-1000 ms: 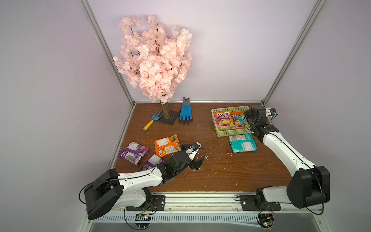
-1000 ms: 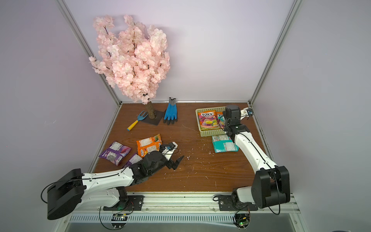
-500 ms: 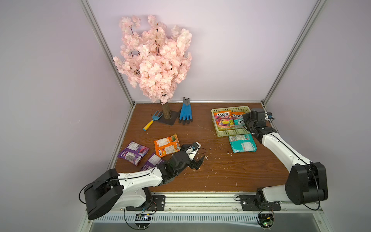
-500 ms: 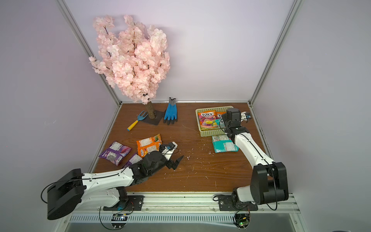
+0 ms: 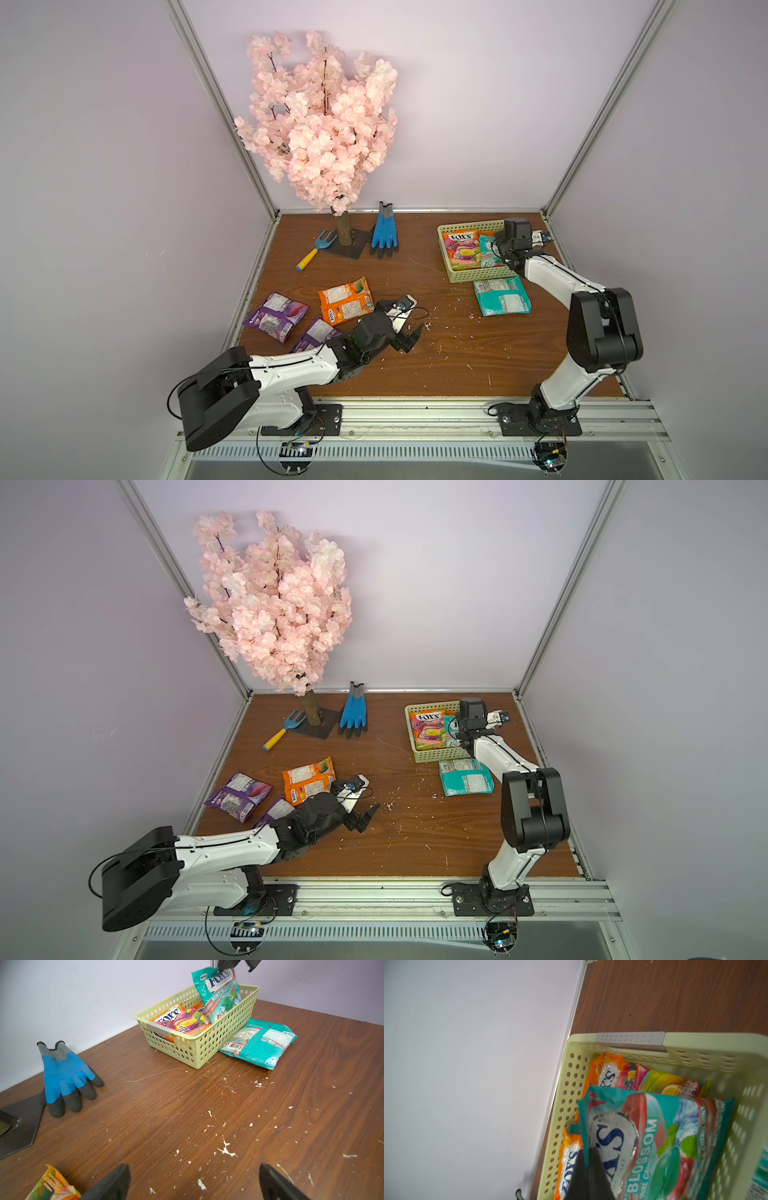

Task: Put the candies in the basket
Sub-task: Place the candy in the basket.

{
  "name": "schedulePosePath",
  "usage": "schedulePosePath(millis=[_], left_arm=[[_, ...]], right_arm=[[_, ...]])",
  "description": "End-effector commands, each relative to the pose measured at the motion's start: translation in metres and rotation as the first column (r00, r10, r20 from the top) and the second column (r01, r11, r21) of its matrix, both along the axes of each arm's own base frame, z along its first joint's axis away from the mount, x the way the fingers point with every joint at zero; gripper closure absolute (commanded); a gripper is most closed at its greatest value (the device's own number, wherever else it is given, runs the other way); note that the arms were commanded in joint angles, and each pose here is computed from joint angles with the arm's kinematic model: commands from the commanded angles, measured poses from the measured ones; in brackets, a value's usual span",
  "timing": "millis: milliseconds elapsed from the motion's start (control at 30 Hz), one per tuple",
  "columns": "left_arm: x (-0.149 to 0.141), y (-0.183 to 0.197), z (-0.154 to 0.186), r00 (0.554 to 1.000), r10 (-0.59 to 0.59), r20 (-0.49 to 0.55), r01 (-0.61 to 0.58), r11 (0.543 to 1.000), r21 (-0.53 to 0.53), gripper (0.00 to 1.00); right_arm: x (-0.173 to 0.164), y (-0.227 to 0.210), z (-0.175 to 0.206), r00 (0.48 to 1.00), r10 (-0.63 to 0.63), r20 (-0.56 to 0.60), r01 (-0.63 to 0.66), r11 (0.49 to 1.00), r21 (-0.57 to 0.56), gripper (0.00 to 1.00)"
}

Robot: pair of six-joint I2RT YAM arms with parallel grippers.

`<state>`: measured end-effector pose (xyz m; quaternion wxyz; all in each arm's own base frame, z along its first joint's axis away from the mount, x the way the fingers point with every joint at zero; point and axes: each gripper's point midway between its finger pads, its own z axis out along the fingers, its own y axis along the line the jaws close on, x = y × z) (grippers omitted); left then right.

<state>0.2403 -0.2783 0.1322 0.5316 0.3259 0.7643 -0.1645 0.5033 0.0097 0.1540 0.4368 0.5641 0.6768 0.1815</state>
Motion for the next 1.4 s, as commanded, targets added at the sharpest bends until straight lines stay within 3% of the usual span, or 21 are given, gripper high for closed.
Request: schedulePosePath(millis=[0, 233, 433, 533, 633, 800, 900, 1033, 1133, 1233, 1367], left_arm=[[0.000, 0.004, 0.002, 1.000, 0.019, 0.005, -0.019, 1.000, 0.008, 0.01], [0.001, 0.014, -0.002, 0.999, 0.052, 0.015, -0.053, 0.998, 0.017, 0.01], [0.003, 0.014, 0.001, 0.997, 0.070, 0.018, -0.070, 0.998, 0.006, 0.01], [0.007, 0.019, 0.006, 0.994, 0.107, 0.025, -0.107, 0.994, -0.002, 0.00], [0.011, 0.022, 0.017, 0.989, 0.142, 0.037, -0.140, 0.989, -0.036, 0.00], [0.021, 0.035, 0.040, 0.966, 0.256, 0.046, -0.248, 0.960, -0.132, 0.00], [0.026, 0.039, 0.047, 0.956, 0.292, 0.005, -0.286, 0.940, -0.187, 0.00], [0.025, 0.023, 0.051, 0.978, 0.189, -0.090, -0.207, 0.942, -0.263, 0.00], [0.019, 0.002, 0.055, 0.987, 0.093, -0.135, -0.130, 0.945, -0.301, 0.03], [0.012, -0.020, 0.057, 0.986, -0.013, -0.164, -0.044, 0.940, -0.339, 0.09], [0.008, -0.043, 0.049, 0.970, -0.104, -0.221, 0.009, 0.919, -0.395, 0.17]], right_arm=[[0.022, -0.007, 0.009, 0.999, -0.043, 0.030, 0.044, 0.999, -0.028, 1.00], [0.053, -0.009, -0.008, 0.999, -0.031, -0.020, 0.030, 0.998, -0.052, 0.86], [0.059, -0.010, 0.012, 0.999, 0.033, -0.035, -0.038, 0.990, -0.137, 0.53], [0.053, -0.007, 0.032, 0.992, 0.112, -0.051, -0.120, 0.970, -0.213, 0.43], [0.043, 0.001, 0.050, 0.970, 0.233, -0.071, -0.244, 0.918, -0.312, 0.37], [0.006, 0.029, 0.075, 0.863, 0.501, -0.057, -0.470, 0.757, -0.453, 0.31], [-0.025, 0.031, 0.070, 0.834, 0.538, -0.126, -0.532, 0.721, -0.444, 0.31], [-0.063, 0.035, 0.044, 0.781, 0.587, -0.214, -0.618, 0.675, -0.404, 0.29], [-0.089, 0.029, 0.022, 0.765, 0.589, -0.263, -0.643, 0.668, -0.374, 0.26], [-0.109, 0.003, 0.000, 0.789, 0.512, -0.339, -0.613, 0.696, -0.374, 0.23], [-0.124, -0.040, -0.021, 0.843, 0.425, -0.330, -0.524, 0.788, -0.324, 0.24]])
